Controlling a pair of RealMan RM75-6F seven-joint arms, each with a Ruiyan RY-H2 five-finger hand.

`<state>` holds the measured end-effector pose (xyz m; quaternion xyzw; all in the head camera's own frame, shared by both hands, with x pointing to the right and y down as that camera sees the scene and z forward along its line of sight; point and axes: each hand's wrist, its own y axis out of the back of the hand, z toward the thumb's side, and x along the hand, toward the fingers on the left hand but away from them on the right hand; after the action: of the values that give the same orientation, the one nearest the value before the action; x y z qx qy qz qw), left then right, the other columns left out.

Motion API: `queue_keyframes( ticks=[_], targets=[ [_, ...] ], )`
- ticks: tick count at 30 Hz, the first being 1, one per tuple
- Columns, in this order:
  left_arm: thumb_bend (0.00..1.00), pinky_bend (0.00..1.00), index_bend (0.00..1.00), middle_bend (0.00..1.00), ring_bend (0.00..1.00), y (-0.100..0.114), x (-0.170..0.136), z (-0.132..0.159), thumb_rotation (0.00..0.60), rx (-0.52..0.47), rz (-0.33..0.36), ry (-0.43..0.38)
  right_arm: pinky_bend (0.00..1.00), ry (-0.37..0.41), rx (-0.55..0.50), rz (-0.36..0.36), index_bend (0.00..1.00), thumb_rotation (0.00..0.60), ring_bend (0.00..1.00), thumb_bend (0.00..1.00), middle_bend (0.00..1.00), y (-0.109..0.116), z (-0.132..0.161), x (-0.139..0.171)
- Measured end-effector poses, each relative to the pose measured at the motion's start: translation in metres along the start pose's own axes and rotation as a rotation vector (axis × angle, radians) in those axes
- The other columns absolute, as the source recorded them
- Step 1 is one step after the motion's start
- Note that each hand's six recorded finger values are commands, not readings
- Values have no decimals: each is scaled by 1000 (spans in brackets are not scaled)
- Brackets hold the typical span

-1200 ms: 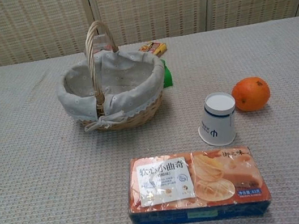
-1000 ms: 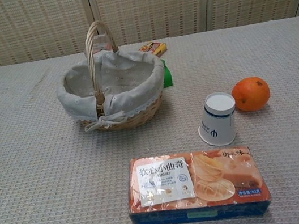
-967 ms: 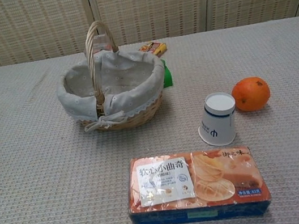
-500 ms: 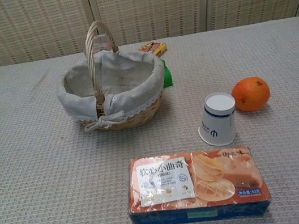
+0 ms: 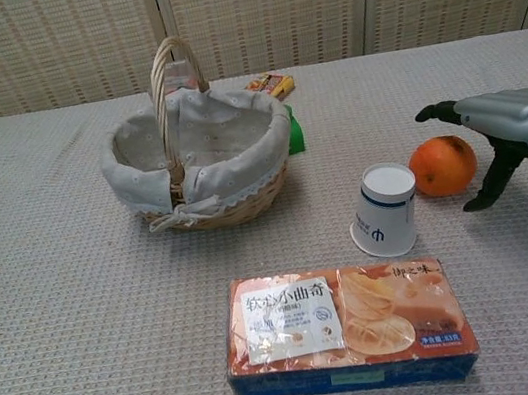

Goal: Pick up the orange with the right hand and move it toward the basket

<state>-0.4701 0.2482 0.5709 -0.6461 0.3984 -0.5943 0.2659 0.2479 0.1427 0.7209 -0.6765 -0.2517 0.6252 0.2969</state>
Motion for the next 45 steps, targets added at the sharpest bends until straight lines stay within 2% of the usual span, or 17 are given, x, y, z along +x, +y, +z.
queue_keyframes(
  ticks=[2,4,5,8,10,13,20,24,27,32,38,40,41,42,43,44,45],
  targets=[
    [331,103,0,0,0,0,0,0,600,-5,-2,1,254,2,3,-5,0,600,38,80,43,-3,9,-8],
    [331,103,0,0,0,0,0,-1,600,-9,-4,3,489,4,-2,-28,0,600,225,190,232,-4,18,-15],
    [331,103,0,0,0,0,0,-1,600,-12,-5,3,669,5,-5,-45,0,600,423,249,418,-3,21,-17],
    [330,103,0,0,0,0,1,-1,600,-17,-6,5,904,21,-38,-100,0,600,696,307,664,2,33,-21],
    [330,103,0,0,0,0,0,-2,600,-20,-6,5,952,37,-68,-140,0,600,747,320,715,8,38,-21],
    [330,103,0,0,0,1,0,-2,600,-24,-6,5,961,51,-120,-195,13,600,771,322,741,22,40,-19],
    [330,103,0,0,0,0,0,1,600,-31,-9,-3,962,75,-252,-302,62,600,770,323,743,72,43,-13],
    [331,103,0,0,0,-2,1,4,600,-31,-14,-10,948,138,-340,-377,90,600,755,323,742,111,68,-8],
    [332,103,0,0,0,-3,2,6,600,-32,-16,-15,942,189,-353,-402,108,600,751,323,743,126,94,-7],
    [331,103,0,0,0,-3,2,7,600,-36,-19,-17,936,254,-358,-403,138,600,741,322,742,131,143,-8],
    [331,104,0,0,0,-2,1,5,600,-46,-18,-11,859,270,-336,-381,173,600,664,322,726,116,187,-18],
    [332,103,0,0,0,-1,0,3,600,-51,-17,-9,781,267,-322,-374,188,600,563,321,651,107,197,-21],
    [332,103,0,0,0,-1,0,3,600,-54,-16,-7,708,265,-315,-370,253,600,447,313,548,103,200,-23],
    [332,103,0,0,0,0,-1,2,600,-55,-14,-7,608,264,-304,-360,252,600,293,284,400,97,205,-24],
    [331,103,0,0,0,1,-1,2,600,-56,-11,-7,521,264,-293,-350,216,600,172,250,272,91,209,-25],
    [332,103,0,0,0,1,-1,1,600,-57,-8,-7,435,263,-282,-339,115,600,65,207,153,87,212,-26],
    [332,103,0,0,0,1,-2,1,600,-58,-8,-6,370,265,-270,-323,22,600,20,173,80,81,216,-26]
  ],
)
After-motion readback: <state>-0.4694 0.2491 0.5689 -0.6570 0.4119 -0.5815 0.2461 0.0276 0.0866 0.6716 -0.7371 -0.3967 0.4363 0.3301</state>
